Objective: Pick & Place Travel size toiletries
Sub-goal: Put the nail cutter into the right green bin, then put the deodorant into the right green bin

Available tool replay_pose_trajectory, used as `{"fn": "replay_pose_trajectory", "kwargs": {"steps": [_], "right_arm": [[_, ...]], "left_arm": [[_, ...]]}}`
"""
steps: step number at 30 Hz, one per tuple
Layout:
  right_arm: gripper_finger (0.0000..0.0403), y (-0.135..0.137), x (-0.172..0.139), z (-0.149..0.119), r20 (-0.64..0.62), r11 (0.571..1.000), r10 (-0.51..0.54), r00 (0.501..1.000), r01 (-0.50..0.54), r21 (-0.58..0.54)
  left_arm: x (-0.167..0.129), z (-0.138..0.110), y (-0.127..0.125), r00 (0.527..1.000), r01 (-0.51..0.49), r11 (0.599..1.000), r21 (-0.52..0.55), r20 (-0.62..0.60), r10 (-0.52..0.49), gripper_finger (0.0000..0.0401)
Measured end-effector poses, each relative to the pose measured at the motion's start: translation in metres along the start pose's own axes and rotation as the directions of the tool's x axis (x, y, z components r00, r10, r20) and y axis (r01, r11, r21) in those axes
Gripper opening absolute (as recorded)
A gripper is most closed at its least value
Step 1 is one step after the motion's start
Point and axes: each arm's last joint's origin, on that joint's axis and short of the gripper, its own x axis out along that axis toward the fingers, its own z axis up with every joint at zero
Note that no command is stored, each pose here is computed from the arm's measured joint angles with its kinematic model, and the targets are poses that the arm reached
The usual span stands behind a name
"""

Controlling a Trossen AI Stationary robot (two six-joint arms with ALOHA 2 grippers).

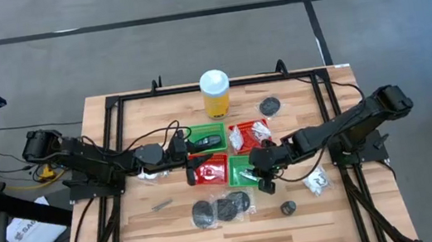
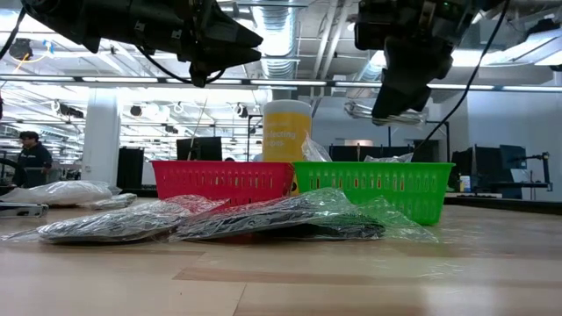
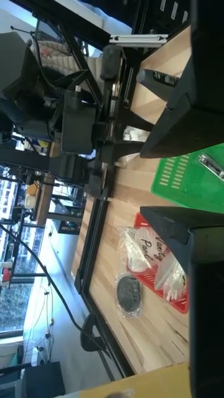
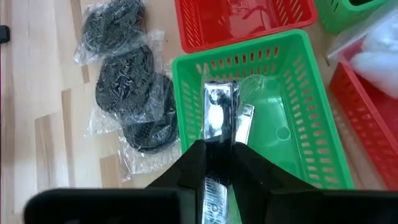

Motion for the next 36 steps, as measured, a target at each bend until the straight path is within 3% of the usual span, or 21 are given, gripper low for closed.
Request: {"fn": "replay_pose_trajectory", "kwargs": {"steps": [6,20,29,36], "right_arm": [[0.0082,0.000,0.000,0.000,-0.001,1.000,-0.001,1.000,0.001,-0.003],[0.0086,0.003,0.000,-0.002,-0.005,0.997,0.006,1.000,-0.006,-0.075],[0.0087,0.026,-0.004,-0.012,0.038,0.985,0.017,0.999,-0.010,-0.175],[0.0087,0.049,-0.010,-0.029,0.101,0.967,-0.031,0.994,0.055,-0.249]], "left_arm": [[0.000,0.000,0.000,1.000,0.000,1.000,0.000,0.000,0.000,0.0127],[0.000,0.000,0.000,1.000,0.005,1.000,0.000,-0.001,-0.005,0.0127],[0.000,0.000,0.000,1.000,0.005,1.000,0.000,-0.002,-0.005,0.0127],[0.000,-0.001,0.000,1.000,0.002,1.000,0.003,-0.009,-0.002,0.0127]]}}
